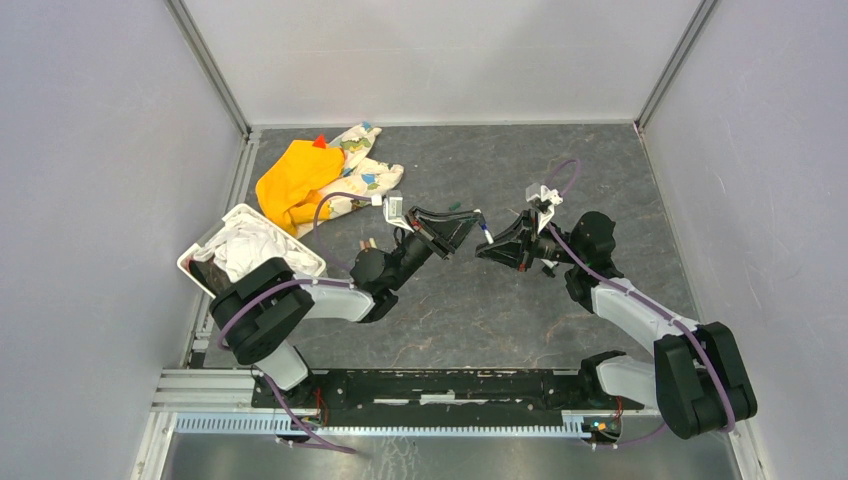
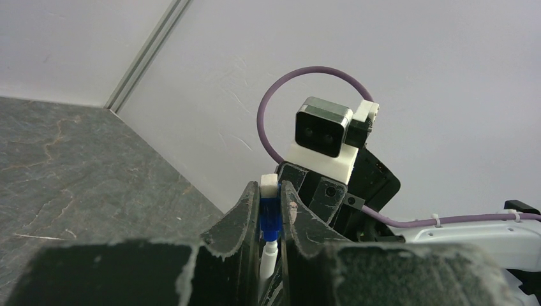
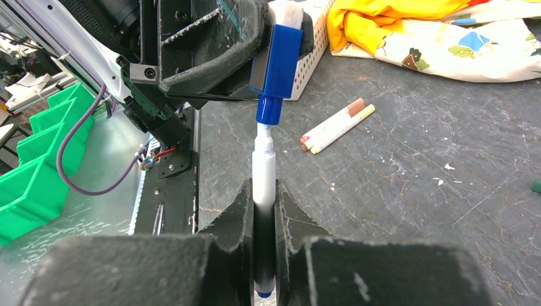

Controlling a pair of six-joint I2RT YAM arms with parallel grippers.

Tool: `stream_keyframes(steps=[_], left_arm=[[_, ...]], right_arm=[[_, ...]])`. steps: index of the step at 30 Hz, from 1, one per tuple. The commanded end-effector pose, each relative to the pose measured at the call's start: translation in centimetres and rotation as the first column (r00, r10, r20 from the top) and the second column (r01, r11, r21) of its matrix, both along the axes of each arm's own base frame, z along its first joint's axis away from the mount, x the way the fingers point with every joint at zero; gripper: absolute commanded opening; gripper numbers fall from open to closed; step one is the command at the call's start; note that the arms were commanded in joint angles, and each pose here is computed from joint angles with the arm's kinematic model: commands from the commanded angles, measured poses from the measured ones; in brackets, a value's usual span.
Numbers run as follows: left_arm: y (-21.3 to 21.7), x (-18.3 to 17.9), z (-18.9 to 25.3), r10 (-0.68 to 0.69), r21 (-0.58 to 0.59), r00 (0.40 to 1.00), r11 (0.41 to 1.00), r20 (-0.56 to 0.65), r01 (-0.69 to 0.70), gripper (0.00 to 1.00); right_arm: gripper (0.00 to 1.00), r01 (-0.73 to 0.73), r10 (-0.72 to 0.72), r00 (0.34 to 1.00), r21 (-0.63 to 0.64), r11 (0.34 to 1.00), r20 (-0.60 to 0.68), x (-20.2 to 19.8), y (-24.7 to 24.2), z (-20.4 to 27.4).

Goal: Insert the pens into the pen caps
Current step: Insert the pen cap onto the pen.

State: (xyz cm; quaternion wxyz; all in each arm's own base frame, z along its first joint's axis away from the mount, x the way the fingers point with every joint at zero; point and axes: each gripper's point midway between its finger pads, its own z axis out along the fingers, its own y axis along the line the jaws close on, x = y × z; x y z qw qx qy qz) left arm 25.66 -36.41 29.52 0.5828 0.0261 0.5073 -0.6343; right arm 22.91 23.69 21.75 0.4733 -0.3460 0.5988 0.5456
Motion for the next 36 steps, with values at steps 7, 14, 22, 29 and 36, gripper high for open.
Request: stream_keyframes(steps=[7,14,22,29,36], left_arm=[[1.0,-1.2,4.0,-0.021,-0.158,0.997,0.987,0.077,0.033,0.02],[0.7,-1.7,3.5,-0.053,-0.171,0.996,0.983,0.078,0.066,0.02],[-0.3,-2.5,2.2,-0.076,-0.103,0.992,0.991,0.1,0.086,0.02],[-2.1,-3.5,-0.1,-0.128,-0.009,0.986,0.991,0.106,0.13,0.02],[-2.0,-3.6,0.2,-0.137,-0.024,0.986,0.99,0.098,0.14,0.05]], right_arm=[[0.0,0.017,-0.017,0.999,0.023,1.0,0.04,0.1,0.1,1.1],[0.0,0.028,-0.028,0.999,0.024,0.999,0.02,0.3,0.1,0.9],[0.0,0.043,-0.043,0.999,0.056,0.998,-0.002,0.4,-0.2,1.6],[0.0,0.043,-0.046,0.999,0.095,0.995,0.024,0.0,-0.6,2.6],[0.0,0.037,-0.041,0.998,0.084,0.996,0.047,-0.1,-0.6,2.3]])
